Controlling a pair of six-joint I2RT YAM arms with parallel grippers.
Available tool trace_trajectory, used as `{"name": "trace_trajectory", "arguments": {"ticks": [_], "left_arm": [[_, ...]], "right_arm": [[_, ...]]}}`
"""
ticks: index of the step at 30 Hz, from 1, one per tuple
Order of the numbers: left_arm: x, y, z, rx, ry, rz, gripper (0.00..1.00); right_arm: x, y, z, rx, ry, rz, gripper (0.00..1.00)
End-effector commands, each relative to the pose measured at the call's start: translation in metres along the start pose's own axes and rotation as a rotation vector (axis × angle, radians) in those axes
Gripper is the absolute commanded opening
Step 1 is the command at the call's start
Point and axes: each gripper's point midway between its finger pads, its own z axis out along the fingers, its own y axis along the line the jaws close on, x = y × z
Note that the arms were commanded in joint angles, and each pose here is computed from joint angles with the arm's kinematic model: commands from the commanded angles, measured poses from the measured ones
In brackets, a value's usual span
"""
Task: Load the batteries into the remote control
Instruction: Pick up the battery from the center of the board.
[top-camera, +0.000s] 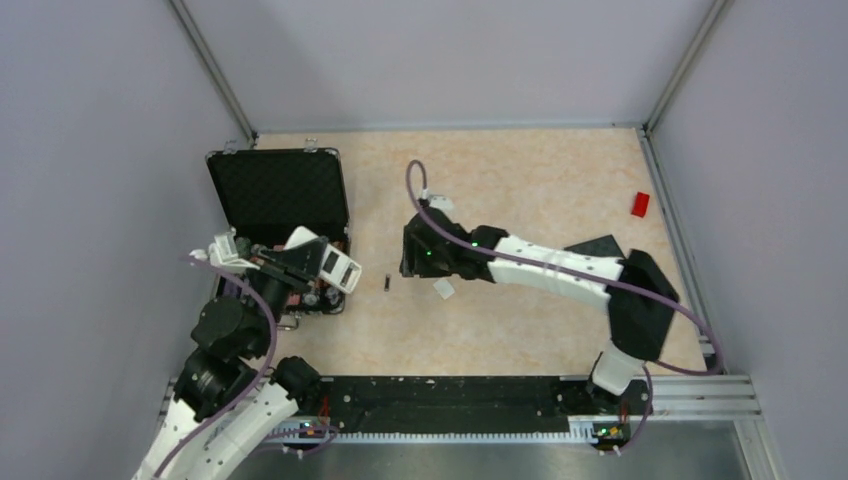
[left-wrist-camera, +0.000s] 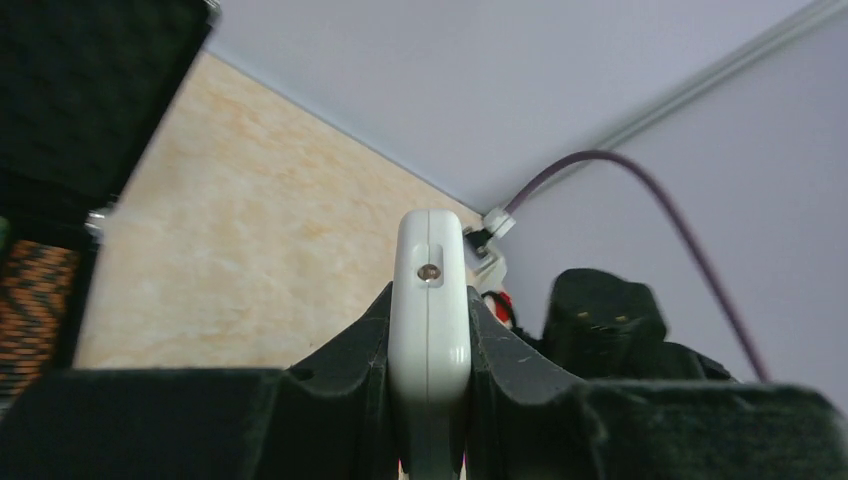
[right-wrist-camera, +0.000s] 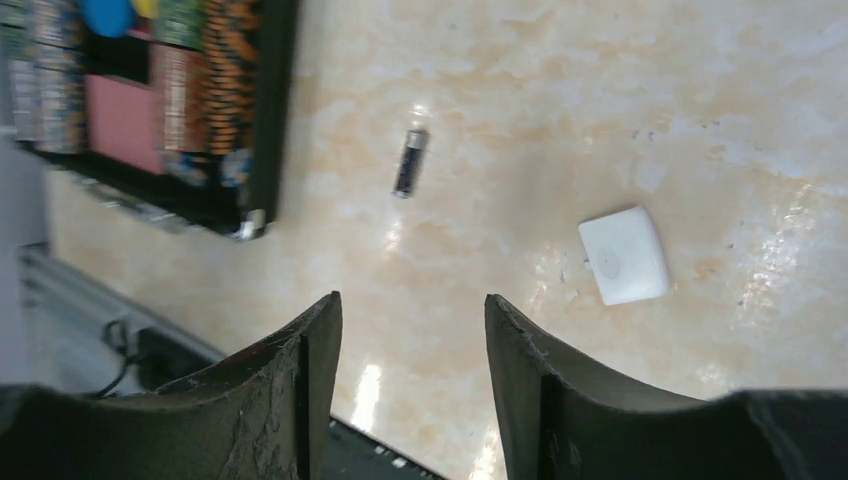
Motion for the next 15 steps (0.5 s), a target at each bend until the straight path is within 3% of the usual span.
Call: {"name": "trace_trajectory", "arguments": {"ticks": [1, 8, 15], "left_arm": [[-0.036, 0.035, -0.030, -0.192, -0.102, 0.131, 0.00], [-0.060, 0.038, -0.057, -0.199, -0.175, 0.141, 0.00], [-0.061, 0.038, -0.066, -0.181, -0.175, 0.142, 0.00]], "right_arm": [[0.014, 0.013, 0.042, 0.101, 0.032, -0.079, 0.51], [0.042, 0.017, 0.104, 0.204, 0.095, -0.121, 0.43], [0.057, 0.013, 0.132, 0.324, 0.085, -0.129, 0.41]]}}
